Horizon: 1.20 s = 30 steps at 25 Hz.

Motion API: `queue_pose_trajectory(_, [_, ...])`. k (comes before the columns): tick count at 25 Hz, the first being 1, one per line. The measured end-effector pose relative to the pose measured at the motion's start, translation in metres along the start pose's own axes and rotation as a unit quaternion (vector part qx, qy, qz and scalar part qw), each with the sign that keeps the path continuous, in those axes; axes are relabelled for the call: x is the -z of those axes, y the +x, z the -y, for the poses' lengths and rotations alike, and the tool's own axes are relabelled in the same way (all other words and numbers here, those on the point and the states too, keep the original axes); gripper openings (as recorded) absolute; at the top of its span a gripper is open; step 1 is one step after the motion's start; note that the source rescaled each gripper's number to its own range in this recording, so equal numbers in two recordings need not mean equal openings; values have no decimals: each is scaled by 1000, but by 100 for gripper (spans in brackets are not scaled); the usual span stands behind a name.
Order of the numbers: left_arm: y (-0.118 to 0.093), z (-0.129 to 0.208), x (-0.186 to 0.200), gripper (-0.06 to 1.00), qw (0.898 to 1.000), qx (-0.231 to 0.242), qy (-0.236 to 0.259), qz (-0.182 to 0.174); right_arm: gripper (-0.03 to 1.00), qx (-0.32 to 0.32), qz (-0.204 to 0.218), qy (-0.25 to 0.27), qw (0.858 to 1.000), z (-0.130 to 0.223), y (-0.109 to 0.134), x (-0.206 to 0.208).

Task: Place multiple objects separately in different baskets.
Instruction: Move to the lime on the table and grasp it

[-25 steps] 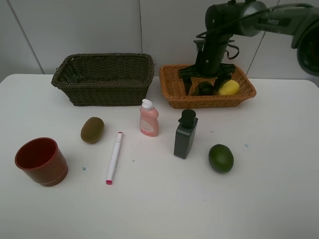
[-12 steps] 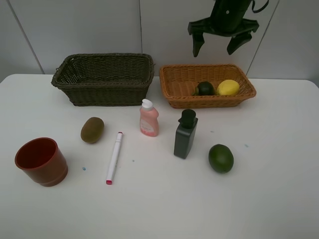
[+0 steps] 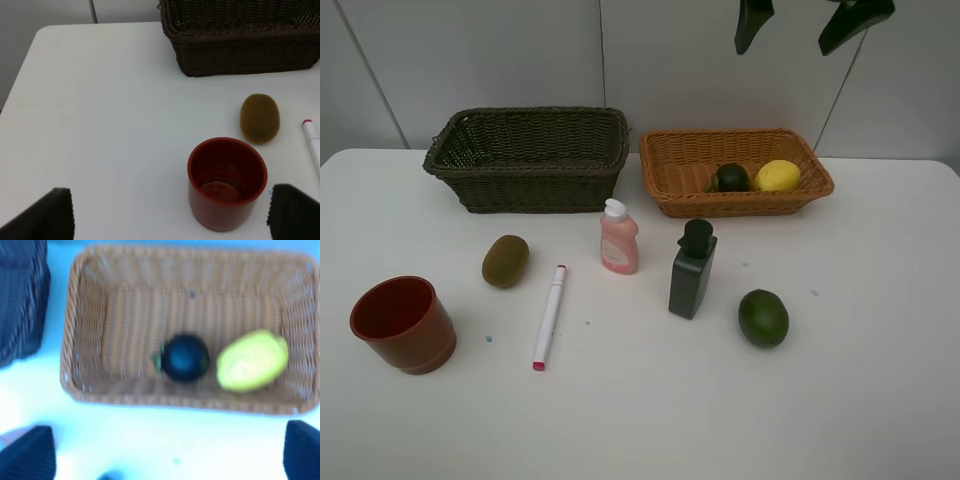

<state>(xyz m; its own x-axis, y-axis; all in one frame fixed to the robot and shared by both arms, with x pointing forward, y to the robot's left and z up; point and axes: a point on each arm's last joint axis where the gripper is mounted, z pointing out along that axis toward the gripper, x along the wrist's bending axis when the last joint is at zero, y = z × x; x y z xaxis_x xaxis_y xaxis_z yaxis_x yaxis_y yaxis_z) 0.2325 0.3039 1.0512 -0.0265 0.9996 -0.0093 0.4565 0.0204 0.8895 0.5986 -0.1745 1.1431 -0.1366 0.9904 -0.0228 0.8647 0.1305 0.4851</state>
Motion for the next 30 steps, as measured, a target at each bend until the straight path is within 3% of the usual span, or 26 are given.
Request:
queue_pose_trajectory(7, [0, 0, 0, 100, 1000, 0, 0, 0, 100, -19, 14, 71, 997, 63, -12, 2])
queue_pose_trajectory(13, [0, 0, 0, 100, 1000, 0, 0, 0, 100, -40, 0, 148, 988, 119, -12, -28])
queue_pose_trajectory(19, [0, 0, 0, 100, 1000, 0, 0, 0, 100, -58, -26, 169, 984, 155, -7, -62])
queue_pose_trajectory(25, [0, 0, 0, 100, 1000, 0, 0, 0, 100, -6, -38, 148, 988, 172, 15, -75])
queue_pose_trajectory(30, [0, 0, 0, 100, 1000, 0, 0, 0, 100, 11, -27, 184, 983, 180, 22, -97])
